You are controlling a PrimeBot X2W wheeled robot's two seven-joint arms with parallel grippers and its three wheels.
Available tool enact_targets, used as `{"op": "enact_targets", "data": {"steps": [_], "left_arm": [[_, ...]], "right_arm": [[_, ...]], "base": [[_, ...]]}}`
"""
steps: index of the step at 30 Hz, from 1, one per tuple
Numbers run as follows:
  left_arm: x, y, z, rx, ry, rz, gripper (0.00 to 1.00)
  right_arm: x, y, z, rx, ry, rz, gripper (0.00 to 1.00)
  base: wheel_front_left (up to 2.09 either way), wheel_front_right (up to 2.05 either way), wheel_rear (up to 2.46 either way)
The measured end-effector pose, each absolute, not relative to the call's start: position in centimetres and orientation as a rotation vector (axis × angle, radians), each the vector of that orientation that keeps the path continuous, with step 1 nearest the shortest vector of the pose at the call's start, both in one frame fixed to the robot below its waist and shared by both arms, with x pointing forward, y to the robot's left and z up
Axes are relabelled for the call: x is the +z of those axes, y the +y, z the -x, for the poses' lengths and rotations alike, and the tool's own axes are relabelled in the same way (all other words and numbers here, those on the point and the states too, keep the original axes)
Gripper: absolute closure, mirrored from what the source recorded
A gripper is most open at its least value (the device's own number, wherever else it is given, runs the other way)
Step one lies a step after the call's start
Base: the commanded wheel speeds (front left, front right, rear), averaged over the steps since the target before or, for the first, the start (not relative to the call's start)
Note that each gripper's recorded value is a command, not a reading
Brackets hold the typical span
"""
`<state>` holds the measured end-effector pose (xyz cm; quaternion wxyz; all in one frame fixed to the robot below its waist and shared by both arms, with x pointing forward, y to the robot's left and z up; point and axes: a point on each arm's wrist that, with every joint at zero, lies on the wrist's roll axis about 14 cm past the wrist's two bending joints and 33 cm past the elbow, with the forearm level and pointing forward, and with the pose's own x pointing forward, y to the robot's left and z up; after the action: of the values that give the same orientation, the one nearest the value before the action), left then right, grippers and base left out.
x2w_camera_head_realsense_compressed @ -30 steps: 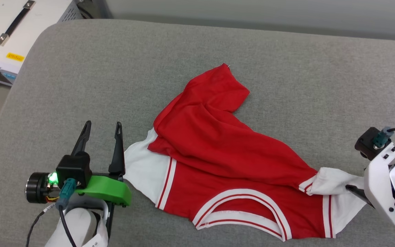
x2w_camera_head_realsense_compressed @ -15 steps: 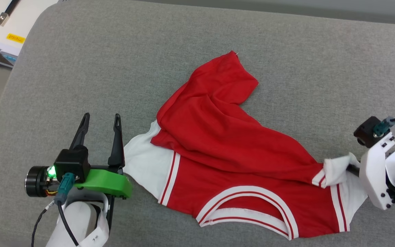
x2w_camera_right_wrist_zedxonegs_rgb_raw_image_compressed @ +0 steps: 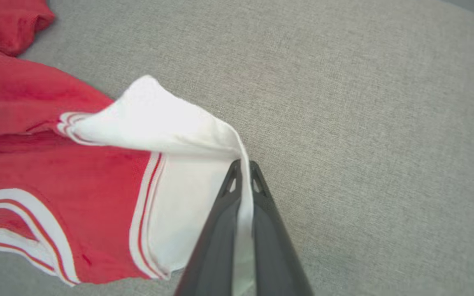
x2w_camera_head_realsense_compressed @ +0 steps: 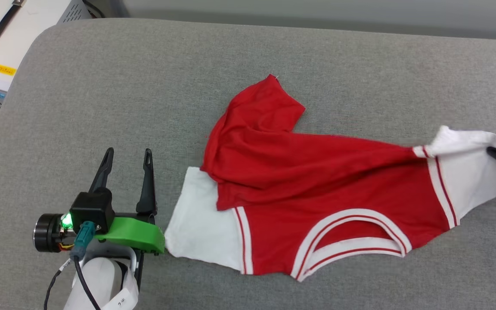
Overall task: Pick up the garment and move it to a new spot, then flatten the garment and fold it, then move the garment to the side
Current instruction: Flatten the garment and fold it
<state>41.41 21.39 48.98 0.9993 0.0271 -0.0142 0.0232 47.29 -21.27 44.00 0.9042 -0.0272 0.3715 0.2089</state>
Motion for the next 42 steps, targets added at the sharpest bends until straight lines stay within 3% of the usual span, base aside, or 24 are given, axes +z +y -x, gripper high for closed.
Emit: {"op": "enact_targets", "data": {"steps": [12,18,19,21,22,23,34,42], "left_arm": [[47.9,21.5,-41.1,0.045,0.004,-0.054,0.00],[47.5,21.2,-41.1,0.037,0.015,-0.051,0.00],[47.5,21.1,-41.1,0.034,0.014,-0.051,0.00],[47.7,21.1,-41.0,0.030,0.010,-0.054,0.00],[47.9,21.0,-40.9,0.026,0.007,-0.054,0.00],[48.0,21.1,-40.9,0.025,0.003,-0.053,0.00],[49.6,20.8,-38.8,0.009,-0.037,-0.042,0.00],[51.2,18.5,-39.0,-0.141,-0.078,-0.078,0.00]], "right_arm": [[39.0,-33.3,-44.5,0.014,0.918,-0.083,1.00],[37.8,-34.0,-43.4,-0.038,0.916,-0.115,1.00],[38.1,-33.8,-43.6,-0.038,0.885,-0.119,0.91],[38.9,-33.7,-44.2,-0.033,0.818,-0.111,0.35],[39.6,-33.7,-44.5,-0.030,0.779,-0.102,0.35],[40.2,-33.7,-44.8,-0.025,0.744,-0.089,0.00],[48.5,-32.3,-46.1,0.082,0.273,0.100,0.00],[52.6,-27.7,-45.5,0.171,0.045,0.101,0.00]], "base": [[0.00,0.00,0.00],[0.00,0.00,0.00],[0.00,0.00,0.00],[0.00,0.00,0.00],[0.00,0.00,0.00],[0.00,0.00,0.00],[0.00,0.00,0.00],[0.00,0.00,0.00]]}}
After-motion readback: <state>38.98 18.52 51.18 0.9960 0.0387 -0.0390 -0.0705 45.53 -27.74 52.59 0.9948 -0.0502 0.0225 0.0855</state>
